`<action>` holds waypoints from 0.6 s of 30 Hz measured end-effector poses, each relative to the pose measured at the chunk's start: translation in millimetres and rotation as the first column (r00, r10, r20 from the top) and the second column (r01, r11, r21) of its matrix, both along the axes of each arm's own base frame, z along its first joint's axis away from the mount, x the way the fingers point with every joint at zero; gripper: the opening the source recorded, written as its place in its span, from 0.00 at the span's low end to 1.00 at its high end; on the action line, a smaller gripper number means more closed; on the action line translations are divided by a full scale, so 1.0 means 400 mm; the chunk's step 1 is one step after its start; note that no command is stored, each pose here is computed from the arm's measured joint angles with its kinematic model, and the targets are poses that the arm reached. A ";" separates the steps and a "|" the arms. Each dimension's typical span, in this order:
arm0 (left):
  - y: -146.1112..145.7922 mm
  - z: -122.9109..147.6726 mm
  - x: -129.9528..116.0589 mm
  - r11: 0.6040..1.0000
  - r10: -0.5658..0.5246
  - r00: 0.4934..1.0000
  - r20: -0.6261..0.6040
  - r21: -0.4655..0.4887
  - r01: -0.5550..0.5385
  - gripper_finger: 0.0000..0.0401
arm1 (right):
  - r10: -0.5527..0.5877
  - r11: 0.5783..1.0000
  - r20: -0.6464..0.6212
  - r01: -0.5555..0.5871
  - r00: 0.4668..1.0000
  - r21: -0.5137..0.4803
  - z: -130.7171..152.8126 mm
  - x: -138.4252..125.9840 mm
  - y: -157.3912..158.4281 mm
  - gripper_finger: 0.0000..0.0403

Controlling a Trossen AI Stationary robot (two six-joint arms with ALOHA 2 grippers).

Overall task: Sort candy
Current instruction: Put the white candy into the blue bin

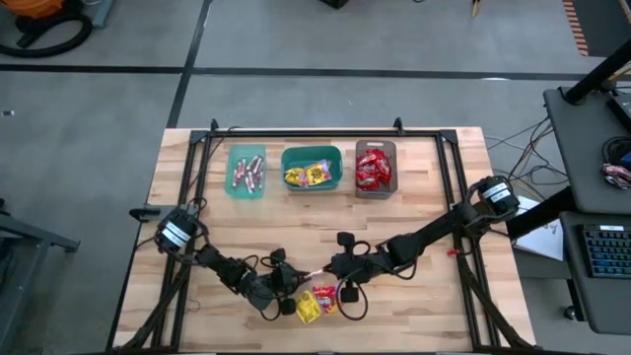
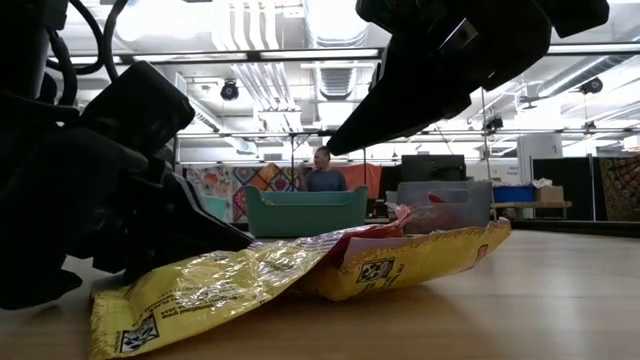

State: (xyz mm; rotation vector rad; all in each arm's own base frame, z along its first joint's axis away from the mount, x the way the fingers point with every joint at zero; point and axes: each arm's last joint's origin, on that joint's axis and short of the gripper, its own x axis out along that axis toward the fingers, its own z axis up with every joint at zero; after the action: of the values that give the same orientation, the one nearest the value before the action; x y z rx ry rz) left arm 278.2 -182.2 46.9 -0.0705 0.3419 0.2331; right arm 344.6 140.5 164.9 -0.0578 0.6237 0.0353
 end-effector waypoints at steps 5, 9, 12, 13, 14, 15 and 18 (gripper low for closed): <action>0.007 0.018 -0.007 1.000 -0.008 1.000 -0.009 0.004 0.008 0.04 | 0.000 1.000 0.000 0.000 1.000 0.000 0.000 0.000 0.000 0.02; 0.023 0.061 -0.022 0.999 0.007 0.999 -0.033 0.031 -0.006 0.05 | -0.011 1.000 0.003 0.011 1.000 -0.008 0.001 0.000 -0.001 0.02; 0.044 0.119 -0.043 0.997 0.049 0.998 -0.034 0.063 -0.047 0.04 | -0.038 0.999 0.014 0.038 0.999 -0.026 0.007 -0.002 -0.004 0.02; 0.055 0.139 -0.054 0.995 0.067 0.997 -0.037 0.078 -0.064 0.04 | -0.042 0.999 0.016 0.042 0.999 -0.029 0.010 -0.003 -0.005 0.02; 0.068 0.161 -0.064 0.992 0.088 0.995 -0.041 0.096 -0.084 0.03 | -0.043 0.999 0.019 0.043 0.999 -0.028 0.013 -0.003 -0.007 0.02; 0.082 0.188 -0.074 0.988 0.114 0.993 -0.040 0.112 -0.109 0.03 | -0.043 0.999 0.024 0.044 0.999 -0.025 0.017 -0.003 -0.007 0.02; 0.144 0.256 -0.113 0.964 0.226 0.971 -0.079 0.161 -0.211 0.03 | -0.046 0.999 0.033 0.047 0.998 -0.020 0.025 -0.004 -0.010 0.02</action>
State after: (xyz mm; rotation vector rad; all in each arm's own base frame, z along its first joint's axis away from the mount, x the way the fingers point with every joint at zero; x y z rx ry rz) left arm 232.8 -124.5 149.2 0.0535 0.4126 0.4819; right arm 343.1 136.6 174.8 -0.0641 0.5926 -0.0173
